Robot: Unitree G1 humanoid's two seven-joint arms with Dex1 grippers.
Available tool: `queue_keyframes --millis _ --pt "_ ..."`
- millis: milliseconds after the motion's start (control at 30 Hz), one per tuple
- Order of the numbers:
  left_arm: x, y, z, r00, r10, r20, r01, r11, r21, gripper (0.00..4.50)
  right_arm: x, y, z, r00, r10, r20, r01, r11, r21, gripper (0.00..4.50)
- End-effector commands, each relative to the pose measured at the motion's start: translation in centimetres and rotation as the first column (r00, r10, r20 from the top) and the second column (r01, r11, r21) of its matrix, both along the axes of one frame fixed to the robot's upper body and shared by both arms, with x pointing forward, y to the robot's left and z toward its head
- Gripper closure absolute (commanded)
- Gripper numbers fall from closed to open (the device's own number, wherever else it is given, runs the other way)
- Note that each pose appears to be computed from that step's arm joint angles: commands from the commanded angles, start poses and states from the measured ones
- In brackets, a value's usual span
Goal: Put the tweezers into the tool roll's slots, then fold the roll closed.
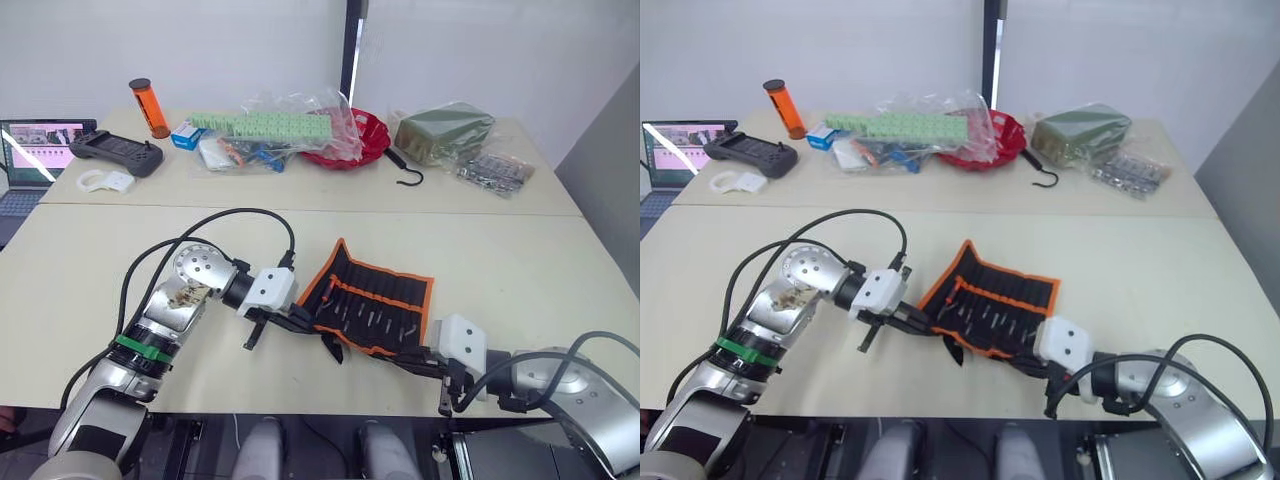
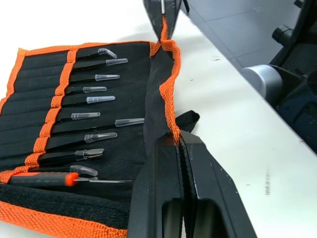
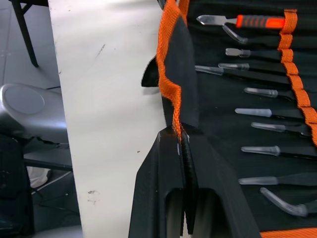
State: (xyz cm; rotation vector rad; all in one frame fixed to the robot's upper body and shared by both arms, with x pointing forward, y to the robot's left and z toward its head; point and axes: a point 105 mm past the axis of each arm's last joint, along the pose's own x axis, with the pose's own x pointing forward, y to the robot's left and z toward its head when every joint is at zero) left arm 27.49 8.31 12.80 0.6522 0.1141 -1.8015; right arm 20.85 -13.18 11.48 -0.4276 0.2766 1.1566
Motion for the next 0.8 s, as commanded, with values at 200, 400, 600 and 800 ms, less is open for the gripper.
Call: queue_keyframes --millis 200,400,600,800 --pt "3.7 -1.4 -0.6 0.986 0.160 0.053 -0.163 0.986 0.047 4.47 3.0 -1.7 0.1 0.996 -0.082 0.041 0.084 0.995 -0.053 4.50" --pt "4.9 -2.0 -1.0 0.977 0.204 0.069 -0.209 0.976 0.067 4.47 4.7 -1.9 -1.0 0.993 -0.091 0.073 0.098 0.990 -0.104 4.50" --pt "5.7 -2.4 -2.1 0.960 0.265 0.086 -0.273 0.957 0.100 4.47 6.3 -2.2 -1.8 0.985 -0.125 0.122 0.142 0.979 -0.143 4.50" --pt "6.2 -2.6 -2.4 0.937 0.340 0.077 -0.346 0.935 0.080 4.47 6.7 -2.5 -2.5 0.976 -0.152 0.154 0.177 0.970 -0.164 4.50"
